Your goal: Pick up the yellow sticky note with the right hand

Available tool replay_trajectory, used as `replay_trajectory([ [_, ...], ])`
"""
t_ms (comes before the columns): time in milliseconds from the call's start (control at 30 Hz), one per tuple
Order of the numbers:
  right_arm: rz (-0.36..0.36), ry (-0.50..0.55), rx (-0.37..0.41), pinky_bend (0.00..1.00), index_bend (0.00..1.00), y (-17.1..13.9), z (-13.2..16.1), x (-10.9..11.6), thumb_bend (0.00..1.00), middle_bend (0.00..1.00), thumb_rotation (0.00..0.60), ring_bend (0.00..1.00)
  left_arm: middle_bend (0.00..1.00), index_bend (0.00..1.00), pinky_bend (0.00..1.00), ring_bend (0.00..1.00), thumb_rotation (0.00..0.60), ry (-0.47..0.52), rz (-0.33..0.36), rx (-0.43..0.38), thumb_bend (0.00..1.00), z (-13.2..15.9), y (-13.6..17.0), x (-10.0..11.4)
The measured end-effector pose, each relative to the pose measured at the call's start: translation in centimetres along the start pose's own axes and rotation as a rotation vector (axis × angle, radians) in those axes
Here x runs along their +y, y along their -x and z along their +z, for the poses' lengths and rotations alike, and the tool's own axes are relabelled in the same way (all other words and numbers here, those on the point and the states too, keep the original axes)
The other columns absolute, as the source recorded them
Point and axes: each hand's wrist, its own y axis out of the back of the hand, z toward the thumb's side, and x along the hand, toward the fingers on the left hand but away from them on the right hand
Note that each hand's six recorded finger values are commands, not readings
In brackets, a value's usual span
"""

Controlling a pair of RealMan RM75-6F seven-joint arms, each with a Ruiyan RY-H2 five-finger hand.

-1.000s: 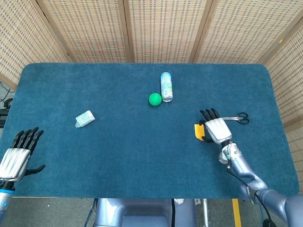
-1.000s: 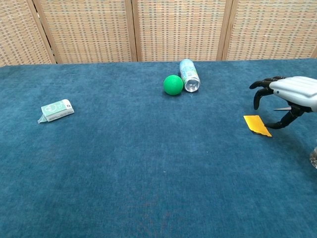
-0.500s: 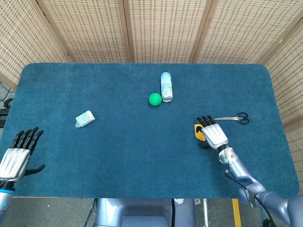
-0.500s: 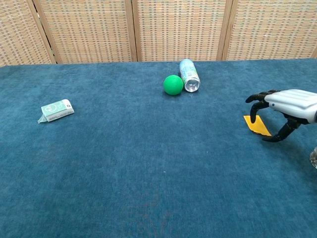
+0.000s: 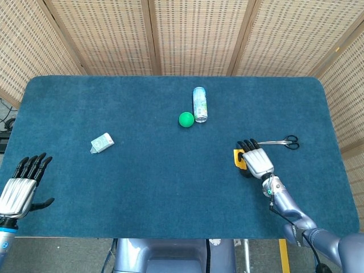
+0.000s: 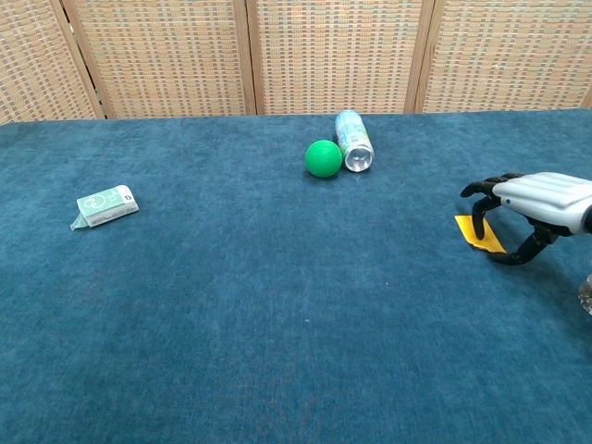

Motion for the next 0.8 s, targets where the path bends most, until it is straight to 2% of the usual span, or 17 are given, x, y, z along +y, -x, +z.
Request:
replay_trajectory([
  [367,0.005,-0.003,0.006,0.0,0.49,0.44,0.2,0.03,0.47,0.11,0.6,0.0,0.0,0.0,0.0,0.0,0.6,0.0,0.0,0.0,0.02,-0.01,0.01,0.01],
  [600,-0.008,-0.002,0.002,0.0,0.6,0.64,0.15,0.03,0.47,0.15,0.6,0.0,0.0,0.0,0.0,0.0,0.6,0.001,0.001,0.0,0.02,0.0,0.01,0.01],
  [800,-0.024,-0.004,-0.008,0.0,0.62,0.8,-0.26,-0.1,0.47,0.16,0.6,0.0,0.0,0.0,0.0,0.0,0.6,0.0,0.001,0.0,0.02,-0.01,0.01,0.0],
])
